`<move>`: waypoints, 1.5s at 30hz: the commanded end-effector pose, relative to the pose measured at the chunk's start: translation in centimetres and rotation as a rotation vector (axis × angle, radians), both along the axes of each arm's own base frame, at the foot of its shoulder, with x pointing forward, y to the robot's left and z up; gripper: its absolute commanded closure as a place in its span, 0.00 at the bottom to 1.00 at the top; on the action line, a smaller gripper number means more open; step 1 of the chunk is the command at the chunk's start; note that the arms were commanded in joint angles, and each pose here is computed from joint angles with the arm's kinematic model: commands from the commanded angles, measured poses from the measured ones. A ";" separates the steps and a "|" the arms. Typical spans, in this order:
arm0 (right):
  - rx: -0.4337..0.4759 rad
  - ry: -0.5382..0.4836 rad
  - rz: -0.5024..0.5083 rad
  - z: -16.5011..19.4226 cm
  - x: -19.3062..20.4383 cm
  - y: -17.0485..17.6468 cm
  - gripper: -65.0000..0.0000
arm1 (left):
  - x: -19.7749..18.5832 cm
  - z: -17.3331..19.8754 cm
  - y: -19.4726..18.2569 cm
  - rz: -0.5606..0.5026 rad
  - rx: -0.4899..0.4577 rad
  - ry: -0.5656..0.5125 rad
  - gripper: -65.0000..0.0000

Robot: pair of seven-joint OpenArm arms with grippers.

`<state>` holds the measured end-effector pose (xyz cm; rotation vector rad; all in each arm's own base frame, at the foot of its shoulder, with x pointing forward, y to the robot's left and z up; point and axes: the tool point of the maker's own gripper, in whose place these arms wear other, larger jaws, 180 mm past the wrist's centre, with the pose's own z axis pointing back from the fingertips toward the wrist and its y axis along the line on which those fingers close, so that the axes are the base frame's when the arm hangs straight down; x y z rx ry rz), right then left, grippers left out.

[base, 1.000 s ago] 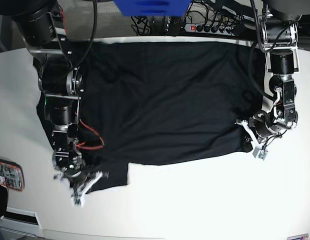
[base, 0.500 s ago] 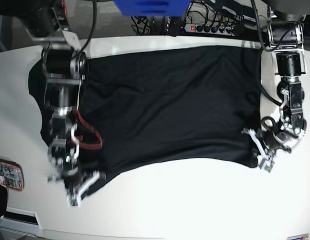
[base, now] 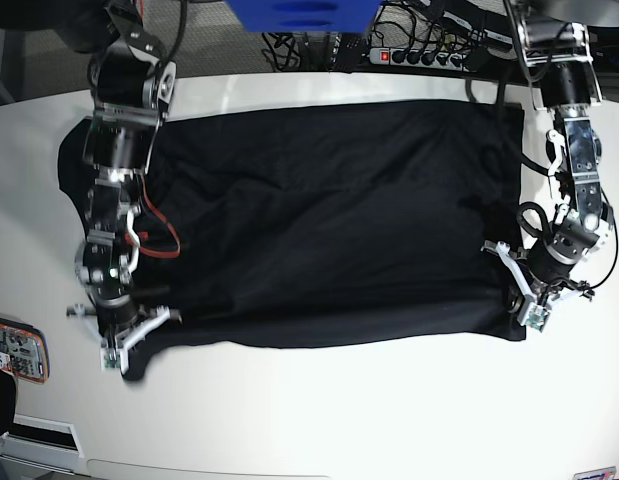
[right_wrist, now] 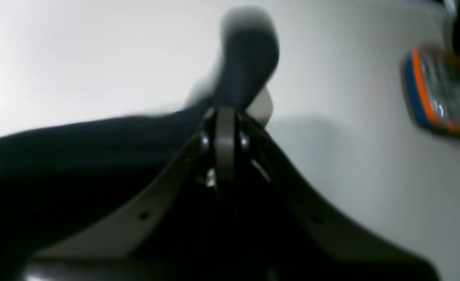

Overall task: Fold the T-shirt properly
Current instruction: 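Lift the side edges and fold them toward the collar edge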

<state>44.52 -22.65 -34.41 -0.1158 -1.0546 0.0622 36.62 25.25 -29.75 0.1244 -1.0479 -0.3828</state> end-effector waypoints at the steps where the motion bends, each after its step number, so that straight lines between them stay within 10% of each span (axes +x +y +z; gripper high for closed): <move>1: 0.000 -0.135 0.014 4.4 2.2 0.2 1.00 | 0.2 1.9 0.2 0.002 0.009 -0.062 1.00; 45: -0.132 -0.191 -0.073 5.9 -10.2 -2.5 1.00 | -12.9 -3.3 -4.9 -0.058 -0.099 0.042 1.00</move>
